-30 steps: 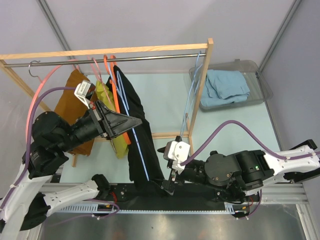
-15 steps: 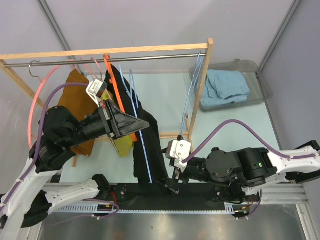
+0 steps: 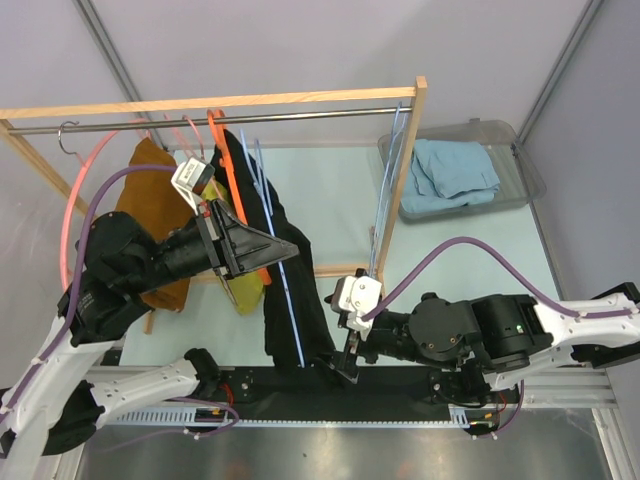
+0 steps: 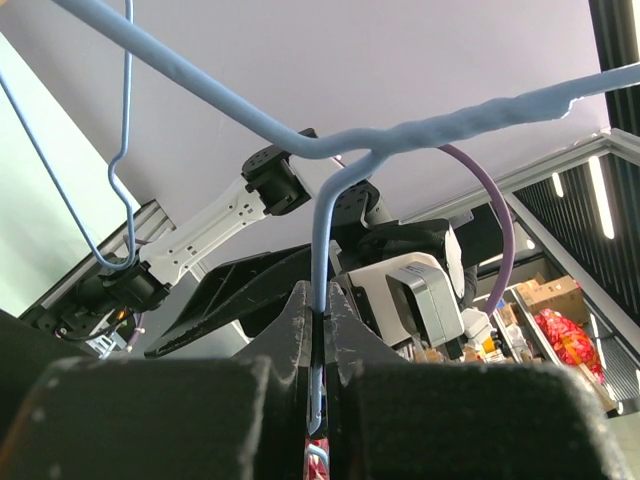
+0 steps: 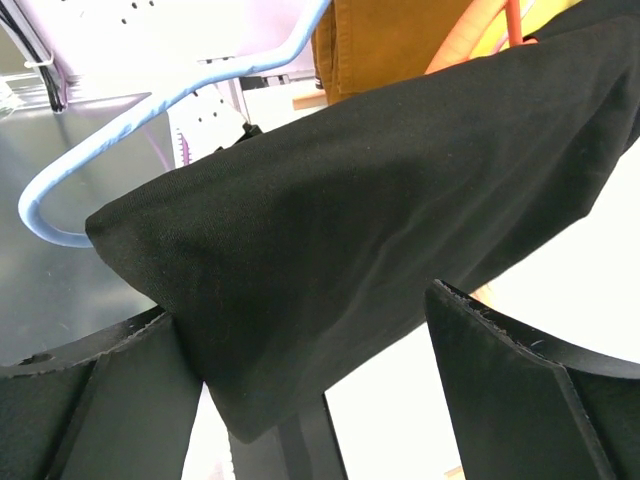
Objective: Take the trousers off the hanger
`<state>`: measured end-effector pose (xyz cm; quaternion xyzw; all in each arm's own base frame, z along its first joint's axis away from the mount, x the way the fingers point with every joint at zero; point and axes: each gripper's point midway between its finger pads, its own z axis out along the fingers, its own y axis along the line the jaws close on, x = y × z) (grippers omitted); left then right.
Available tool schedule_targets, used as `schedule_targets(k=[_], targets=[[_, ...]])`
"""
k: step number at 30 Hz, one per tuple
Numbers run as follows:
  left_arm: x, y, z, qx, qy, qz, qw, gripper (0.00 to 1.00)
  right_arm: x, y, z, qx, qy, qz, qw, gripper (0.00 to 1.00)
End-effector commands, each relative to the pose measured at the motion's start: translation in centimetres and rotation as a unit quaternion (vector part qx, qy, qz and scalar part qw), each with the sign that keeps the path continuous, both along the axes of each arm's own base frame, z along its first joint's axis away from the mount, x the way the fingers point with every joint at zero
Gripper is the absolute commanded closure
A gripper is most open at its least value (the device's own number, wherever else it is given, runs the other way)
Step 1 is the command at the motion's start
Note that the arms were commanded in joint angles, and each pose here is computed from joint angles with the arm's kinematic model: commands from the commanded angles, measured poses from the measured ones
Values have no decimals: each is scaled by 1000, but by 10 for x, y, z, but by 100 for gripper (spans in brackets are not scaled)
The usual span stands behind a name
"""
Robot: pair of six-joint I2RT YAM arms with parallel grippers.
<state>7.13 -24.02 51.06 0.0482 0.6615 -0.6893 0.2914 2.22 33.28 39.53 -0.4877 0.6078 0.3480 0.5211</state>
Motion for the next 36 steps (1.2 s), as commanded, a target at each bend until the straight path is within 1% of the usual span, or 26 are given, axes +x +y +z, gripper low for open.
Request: schedule_targets(k=[1, 5, 7, 9, 12, 14, 15, 16, 18, 22, 24, 25, 26, 27, 29, 30, 32, 36], targets=[[-25, 22, 57, -86, -59, -21, 994, 99, 7, 3, 9, 17, -9, -27, 999, 12], [-16, 26, 56, -92, -46, 11, 995, 100, -3, 13, 8, 18, -21, -27, 999, 9], [-12, 24, 54, -91, -41, 18, 995, 100, 1, 18, 5, 14, -30, -51, 998, 8], [-11, 23, 56, -94, -40, 16, 995, 99, 0, 22, 1, 8, -36, -56, 998, 8], [-10, 20, 57, -94, -38, 11, 995, 100, 4, 22, 3, 19, -46, -78, 996, 9], [-11, 20, 55, -93, -40, 11, 995, 100, 9, 20, 9, 35, -51, -95, 994, 13], [-11, 19, 53, -90, -38, 9, 995, 100, 10, 18, 14, 44, -53, -102, 992, 16], [-11, 20, 52, -90, -39, 9, 995, 100, 11, 16, 21, 59, -51, -107, 991, 21], [-12, 19, 48, -87, -38, 7, 995, 100, 13, 14, 30, 77, -50, -112, 989, 27], [-11, 16, 39, -74, -33, 2, 997, 100, 7, 18, 42, 101, -48, -91, 990, 39], [-11, 13, 35, -65, -32, -1, 997, 99, 4, 22, 45, 105, -49, -82, 990, 44], [-12, 13, 33, -61, -33, -6, 998, 99, 3, 23, 45, 105, -51, -80, 990, 51], [-12, 11, 31, -57, -33, -8, 998, 100, 3, 25, 44, 101, -54, -81, 990, 56], [-13, 10, 29, -52, -33, -12, 998, 100, 4, 24, 44, 98, -57, -84, 990, 67], [-14, 9, 28, -45, -41, -16, 998, 100, 3, 23, 42, 92, -59, -82, 991, 79], [-14, 9, 24, -35, -40, -16, 998, 100, 3, 23, 40, 88, -60, -81, 991, 91], [-15, 8, 23, -25, -50, -20, 998, 100, 2, 19, 44, 90, -59, -78, 991, 100], [-16, 5, 14, -2, -55, -29, 998, 100, -4, 10, 47, 82, -64, -66, 992, 100]])
